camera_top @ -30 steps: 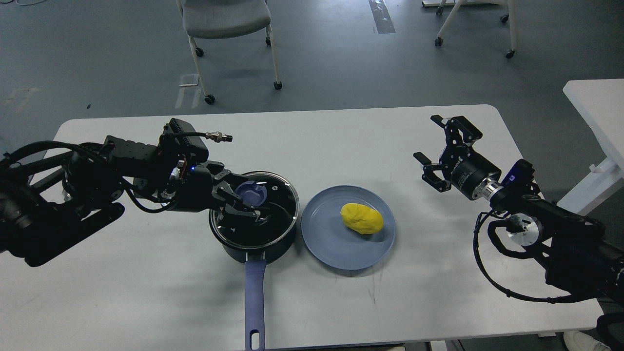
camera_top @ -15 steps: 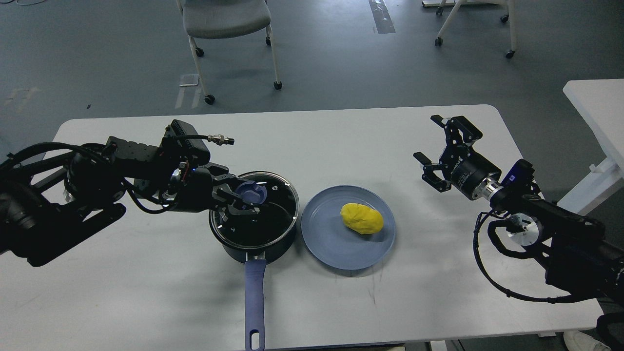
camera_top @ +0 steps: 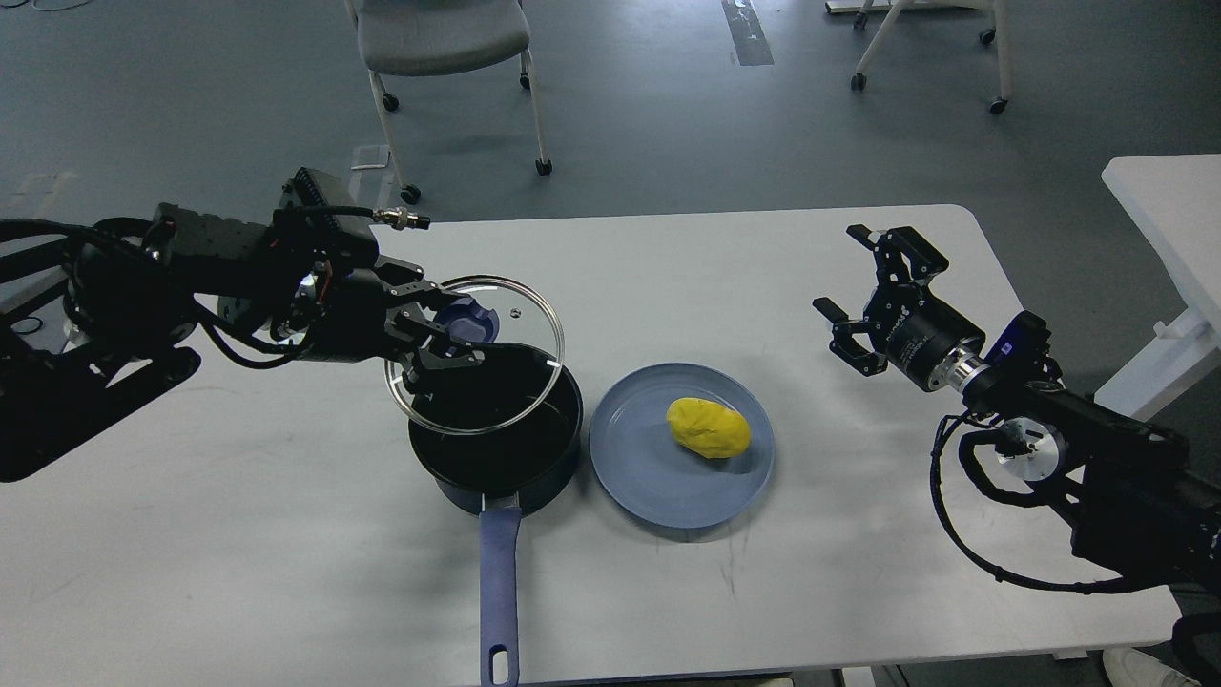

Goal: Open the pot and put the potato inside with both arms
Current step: 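Lift the lid off the pot and set it down beside the pot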

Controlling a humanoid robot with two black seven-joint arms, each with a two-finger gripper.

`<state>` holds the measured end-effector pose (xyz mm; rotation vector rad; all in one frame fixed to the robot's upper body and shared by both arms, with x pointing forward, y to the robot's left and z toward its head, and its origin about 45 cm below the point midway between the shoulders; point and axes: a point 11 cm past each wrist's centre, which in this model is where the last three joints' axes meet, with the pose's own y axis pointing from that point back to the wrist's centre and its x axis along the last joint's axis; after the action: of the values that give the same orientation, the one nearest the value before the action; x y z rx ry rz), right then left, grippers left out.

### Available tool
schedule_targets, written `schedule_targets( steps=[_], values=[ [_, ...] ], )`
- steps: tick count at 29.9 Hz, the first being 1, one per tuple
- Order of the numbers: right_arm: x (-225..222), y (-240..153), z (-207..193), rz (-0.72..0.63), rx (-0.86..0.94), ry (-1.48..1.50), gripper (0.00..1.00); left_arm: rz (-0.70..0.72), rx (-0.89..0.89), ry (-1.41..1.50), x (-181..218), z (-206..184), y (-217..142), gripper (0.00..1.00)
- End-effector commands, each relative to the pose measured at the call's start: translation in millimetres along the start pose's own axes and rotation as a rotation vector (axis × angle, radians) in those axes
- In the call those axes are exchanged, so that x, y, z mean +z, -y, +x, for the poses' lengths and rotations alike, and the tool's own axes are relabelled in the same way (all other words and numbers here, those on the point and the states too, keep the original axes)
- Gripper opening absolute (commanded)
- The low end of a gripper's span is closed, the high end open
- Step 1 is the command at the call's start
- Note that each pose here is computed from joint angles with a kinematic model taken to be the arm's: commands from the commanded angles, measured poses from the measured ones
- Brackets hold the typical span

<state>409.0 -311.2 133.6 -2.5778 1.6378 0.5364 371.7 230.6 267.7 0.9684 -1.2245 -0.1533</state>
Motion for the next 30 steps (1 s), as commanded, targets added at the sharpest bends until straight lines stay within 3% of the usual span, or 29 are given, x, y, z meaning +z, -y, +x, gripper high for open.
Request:
schedule_targets(
  steps=[1, 8, 14, 30],
  values=[
    [-1, 1, -1, 0.001, -0.002, 0.0, 1.0, 0.068, -0.051, -0.035, -20, -23, -23, 0.56],
    [0, 1, -1, 0.001, -0.002, 0.001, 1.0, 0.189, -0.092, -0.123, -51, -82, -68, 0.57],
    [2, 1, -2, -0.001, -0.004, 0.005, 1.0, 0.238, -0.084, -0.179, -64, -112, -78, 0.57],
    [5, -2, 0, -0.008, 0.002, 0.007, 1.0, 0.305, -0.137, -0.297, -75, -188, -71, 0.58]
  ],
)
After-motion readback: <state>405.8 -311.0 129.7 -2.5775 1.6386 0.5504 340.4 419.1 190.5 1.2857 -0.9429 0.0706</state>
